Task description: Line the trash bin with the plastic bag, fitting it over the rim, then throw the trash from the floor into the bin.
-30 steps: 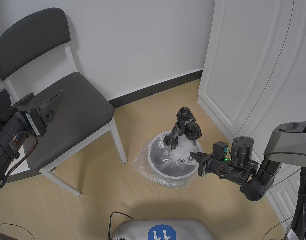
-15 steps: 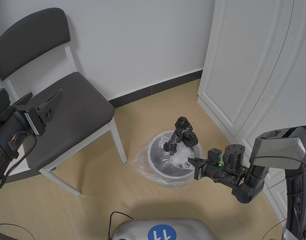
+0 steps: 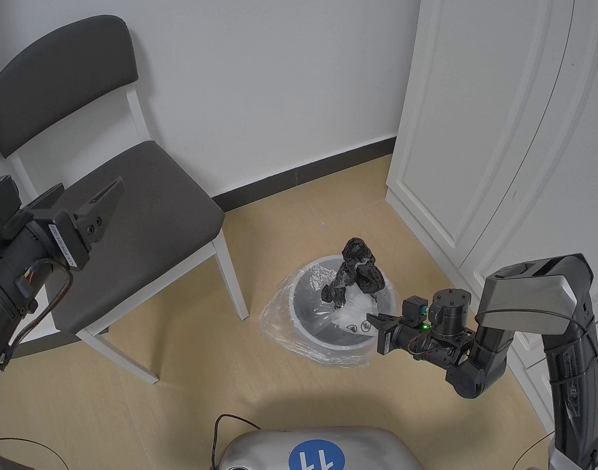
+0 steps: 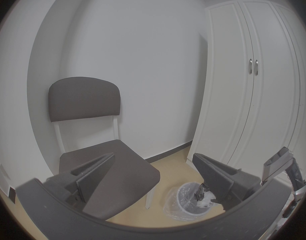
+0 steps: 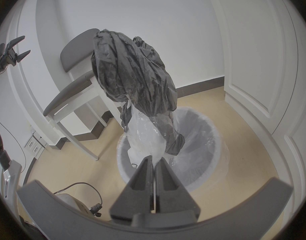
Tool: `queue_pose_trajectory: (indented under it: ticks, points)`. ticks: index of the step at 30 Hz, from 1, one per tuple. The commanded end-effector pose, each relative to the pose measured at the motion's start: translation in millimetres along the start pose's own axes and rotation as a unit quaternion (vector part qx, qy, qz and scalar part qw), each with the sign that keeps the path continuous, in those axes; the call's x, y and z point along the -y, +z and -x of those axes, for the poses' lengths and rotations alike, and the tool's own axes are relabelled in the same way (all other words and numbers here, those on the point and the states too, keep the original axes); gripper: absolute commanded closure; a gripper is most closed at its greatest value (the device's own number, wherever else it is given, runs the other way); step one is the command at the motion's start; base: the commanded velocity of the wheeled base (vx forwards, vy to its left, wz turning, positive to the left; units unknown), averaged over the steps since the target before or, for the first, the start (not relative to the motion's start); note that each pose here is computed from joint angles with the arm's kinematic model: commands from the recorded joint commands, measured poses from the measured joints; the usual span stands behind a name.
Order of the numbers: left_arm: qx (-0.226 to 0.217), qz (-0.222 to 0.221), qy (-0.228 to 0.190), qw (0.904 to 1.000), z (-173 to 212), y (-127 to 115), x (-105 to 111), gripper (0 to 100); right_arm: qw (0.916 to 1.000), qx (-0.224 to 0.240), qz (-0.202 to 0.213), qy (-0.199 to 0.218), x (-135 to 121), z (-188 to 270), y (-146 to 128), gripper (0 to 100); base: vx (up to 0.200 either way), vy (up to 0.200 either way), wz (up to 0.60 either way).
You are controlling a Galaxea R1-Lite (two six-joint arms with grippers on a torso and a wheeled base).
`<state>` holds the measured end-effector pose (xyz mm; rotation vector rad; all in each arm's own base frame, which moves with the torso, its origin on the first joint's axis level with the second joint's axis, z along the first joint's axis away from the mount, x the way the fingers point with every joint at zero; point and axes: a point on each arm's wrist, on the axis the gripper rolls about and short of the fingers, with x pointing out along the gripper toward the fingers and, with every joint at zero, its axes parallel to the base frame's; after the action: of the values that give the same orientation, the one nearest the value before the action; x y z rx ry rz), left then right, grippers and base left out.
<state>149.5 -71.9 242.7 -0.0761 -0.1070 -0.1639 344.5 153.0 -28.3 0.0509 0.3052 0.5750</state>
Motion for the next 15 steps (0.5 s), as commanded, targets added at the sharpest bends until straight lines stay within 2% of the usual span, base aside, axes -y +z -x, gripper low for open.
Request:
queue_pose_trajectory:
  ticks: [1, 11, 15]
  points:
    - [0.001, 0.001, 0.0, 1.0, 0.2, 0.4, 0.0, 0, 1.0, -0.005, -0.003, -0.003, 3.8, -5.3, -9.1, 100, 0.0, 0.0, 0.0]
    - [0.001, 0.001, 0.0, 1.0, 0.7, 0.3, -0.2, 0, 0.9998, 0.021, -0.003, -0.005, 10.4, -19.0, -20.2, 100, 0.0, 0.0, 0.0]
    - [0.001, 0.001, 0.0, 1.0, 0.7, 0.3, -0.2, 0, 0.9999, 0.016, -0.003, -0.003, 9.9, -20.1, -26.5, 100, 0.0, 0.0, 0.0]
